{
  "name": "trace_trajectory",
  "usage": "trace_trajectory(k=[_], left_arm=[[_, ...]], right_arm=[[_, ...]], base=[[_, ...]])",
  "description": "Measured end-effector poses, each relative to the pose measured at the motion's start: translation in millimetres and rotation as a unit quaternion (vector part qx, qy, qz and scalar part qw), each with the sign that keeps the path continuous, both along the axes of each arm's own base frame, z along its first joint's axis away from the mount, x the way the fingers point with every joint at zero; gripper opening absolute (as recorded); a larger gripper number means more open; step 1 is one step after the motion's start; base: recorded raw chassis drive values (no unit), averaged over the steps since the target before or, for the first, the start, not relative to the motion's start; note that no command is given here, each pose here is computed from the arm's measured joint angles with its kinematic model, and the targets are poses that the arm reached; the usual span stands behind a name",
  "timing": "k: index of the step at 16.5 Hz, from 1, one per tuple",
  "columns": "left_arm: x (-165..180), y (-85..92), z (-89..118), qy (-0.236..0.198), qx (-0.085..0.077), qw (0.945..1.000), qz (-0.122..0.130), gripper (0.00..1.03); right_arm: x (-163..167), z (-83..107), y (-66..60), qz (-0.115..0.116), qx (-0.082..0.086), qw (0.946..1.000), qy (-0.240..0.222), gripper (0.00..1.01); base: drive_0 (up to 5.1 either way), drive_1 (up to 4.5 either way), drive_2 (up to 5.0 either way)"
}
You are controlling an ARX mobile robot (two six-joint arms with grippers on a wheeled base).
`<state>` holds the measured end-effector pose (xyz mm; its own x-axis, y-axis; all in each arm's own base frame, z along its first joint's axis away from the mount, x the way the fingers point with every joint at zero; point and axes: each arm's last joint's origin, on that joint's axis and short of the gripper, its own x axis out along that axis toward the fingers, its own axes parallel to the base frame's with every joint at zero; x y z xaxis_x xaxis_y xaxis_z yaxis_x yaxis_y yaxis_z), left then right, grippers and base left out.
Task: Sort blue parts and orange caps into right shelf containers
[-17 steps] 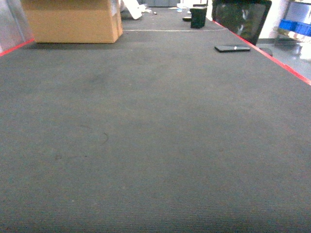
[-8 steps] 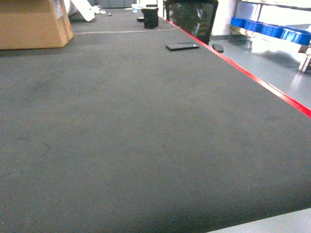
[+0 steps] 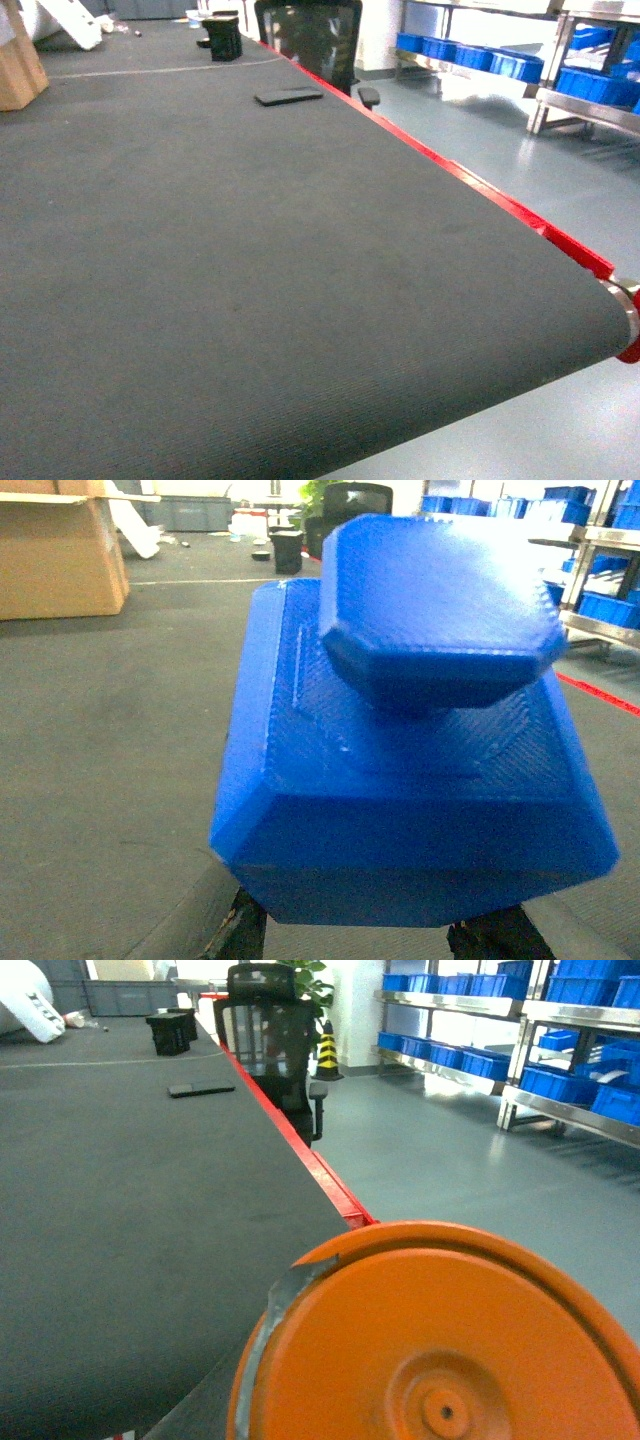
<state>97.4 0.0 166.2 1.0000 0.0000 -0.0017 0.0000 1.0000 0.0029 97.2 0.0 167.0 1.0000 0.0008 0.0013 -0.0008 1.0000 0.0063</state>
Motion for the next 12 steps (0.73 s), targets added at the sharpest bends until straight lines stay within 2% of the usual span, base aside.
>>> trace_trajectory(k=[12], left_arm=[[0.0,0.0,0.0,0.000,0.000,1.0000,0.000,0.40]], right_arm=[[0.0,0.0,0.0,0.000,0.000,1.0000,0.000,0.43]], base=[[-1.6,-1.61,-1.6]])
